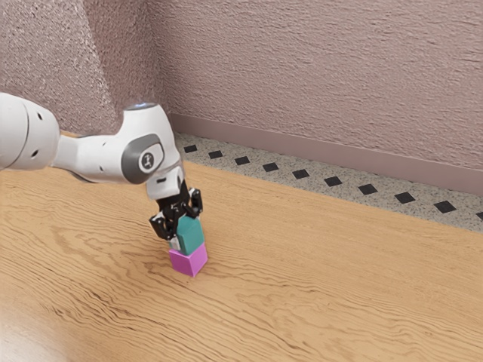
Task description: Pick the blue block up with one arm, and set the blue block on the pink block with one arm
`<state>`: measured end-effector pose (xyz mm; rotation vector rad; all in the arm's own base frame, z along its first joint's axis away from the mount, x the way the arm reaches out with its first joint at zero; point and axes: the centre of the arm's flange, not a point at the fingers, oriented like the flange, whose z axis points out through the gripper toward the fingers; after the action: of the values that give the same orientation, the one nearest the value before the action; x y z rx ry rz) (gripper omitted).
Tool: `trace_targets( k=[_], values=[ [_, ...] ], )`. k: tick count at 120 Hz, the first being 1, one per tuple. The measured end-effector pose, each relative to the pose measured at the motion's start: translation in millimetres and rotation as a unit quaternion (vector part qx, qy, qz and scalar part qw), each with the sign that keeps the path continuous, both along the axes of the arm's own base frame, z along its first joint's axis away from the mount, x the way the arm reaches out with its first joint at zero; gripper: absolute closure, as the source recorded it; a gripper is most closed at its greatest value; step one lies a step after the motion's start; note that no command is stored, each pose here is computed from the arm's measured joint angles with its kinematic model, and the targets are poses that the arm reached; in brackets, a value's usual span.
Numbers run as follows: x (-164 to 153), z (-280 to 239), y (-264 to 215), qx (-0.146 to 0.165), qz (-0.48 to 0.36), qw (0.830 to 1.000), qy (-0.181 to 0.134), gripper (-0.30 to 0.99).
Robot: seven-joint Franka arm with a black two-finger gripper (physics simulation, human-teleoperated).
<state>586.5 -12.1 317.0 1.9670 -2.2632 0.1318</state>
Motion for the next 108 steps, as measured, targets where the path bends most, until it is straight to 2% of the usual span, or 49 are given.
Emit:
trace_targets(
  k=[32, 42, 61, 70, 79, 88, 108],
  values=[
    [-1, 3, -3, 0.002, 0.004, 1.000, 0.001, 0.08],
    [-1, 23, -6, 0.005, 0.002, 1.000, -0.014, 0.05],
    [-25, 143, -14, 0.020, -0.003, 0.997, -0.079, 0.03],
    [-39, 212, -18, 0.027, 0.001, 0.996, -0.091, 0.02],
    [-46, 306, -19, 0.058, 0.016, 0.993, -0.105, 0.01],
    [-61, 364, -14, 0.094, 0.057, 0.989, -0.101, 0.01],
    [-83, 392, 6, 0.121, 0.157, 0.979, -0.050, 0.00]
  ],
)
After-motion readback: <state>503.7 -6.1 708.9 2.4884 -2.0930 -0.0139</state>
